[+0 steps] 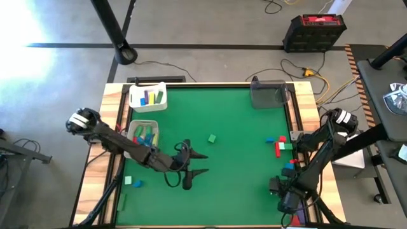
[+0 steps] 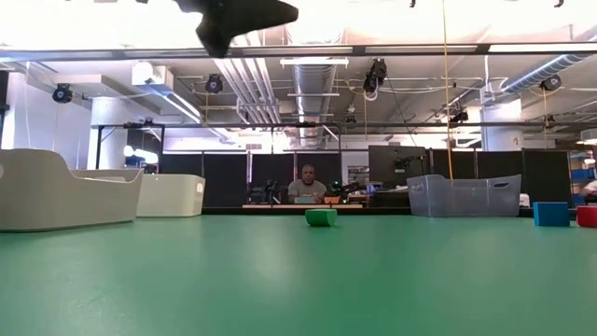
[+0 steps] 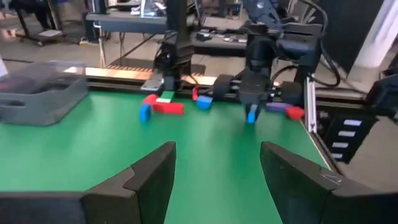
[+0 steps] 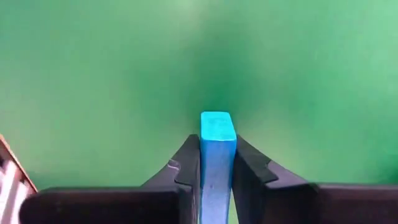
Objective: Sort blocks by size
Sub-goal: Put the blue rectangular block into the white bin
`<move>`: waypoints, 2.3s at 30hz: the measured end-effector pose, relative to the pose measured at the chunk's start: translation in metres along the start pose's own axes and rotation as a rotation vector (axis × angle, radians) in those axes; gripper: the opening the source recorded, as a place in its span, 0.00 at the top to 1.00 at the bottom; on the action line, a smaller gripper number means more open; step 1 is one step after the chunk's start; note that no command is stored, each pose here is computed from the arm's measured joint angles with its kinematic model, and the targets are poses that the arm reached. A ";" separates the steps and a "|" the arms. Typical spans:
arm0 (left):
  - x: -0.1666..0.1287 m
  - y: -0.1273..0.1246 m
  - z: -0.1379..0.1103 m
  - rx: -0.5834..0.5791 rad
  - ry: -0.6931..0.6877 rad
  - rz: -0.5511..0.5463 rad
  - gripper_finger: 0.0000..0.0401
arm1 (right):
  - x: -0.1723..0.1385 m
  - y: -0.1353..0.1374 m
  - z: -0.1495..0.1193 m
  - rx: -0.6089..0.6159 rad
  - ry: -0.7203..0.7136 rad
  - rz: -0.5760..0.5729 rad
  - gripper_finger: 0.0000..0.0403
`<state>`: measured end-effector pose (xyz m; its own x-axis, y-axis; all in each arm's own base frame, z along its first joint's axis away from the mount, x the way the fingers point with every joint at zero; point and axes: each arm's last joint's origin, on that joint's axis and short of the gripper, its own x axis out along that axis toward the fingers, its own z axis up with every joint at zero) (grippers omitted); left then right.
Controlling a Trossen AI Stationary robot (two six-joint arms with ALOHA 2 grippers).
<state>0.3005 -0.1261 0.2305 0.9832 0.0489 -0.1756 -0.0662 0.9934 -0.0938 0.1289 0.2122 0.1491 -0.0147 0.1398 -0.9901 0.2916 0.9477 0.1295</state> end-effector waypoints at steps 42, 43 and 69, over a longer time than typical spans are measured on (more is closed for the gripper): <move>0.111 -0.066 0.008 0.296 -0.125 -0.015 0.87 | -0.139 0.035 0.102 -0.458 -1.280 -0.144 0.87; 0.110 -0.065 0.008 0.294 -0.120 -0.020 0.90 | -0.138 0.034 0.102 -0.454 -1.279 -0.143 0.86; -0.090 0.134 0.034 -0.321 0.548 0.867 0.91 | -0.086 0.001 0.094 -0.279 -1.095 -0.273 0.38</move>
<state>0.2087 0.0057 0.2668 0.3744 0.5914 -0.7142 -0.8246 0.5646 0.0352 0.2206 0.1742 0.2293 0.8302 -0.2721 -0.4865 0.1834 0.9575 -0.2226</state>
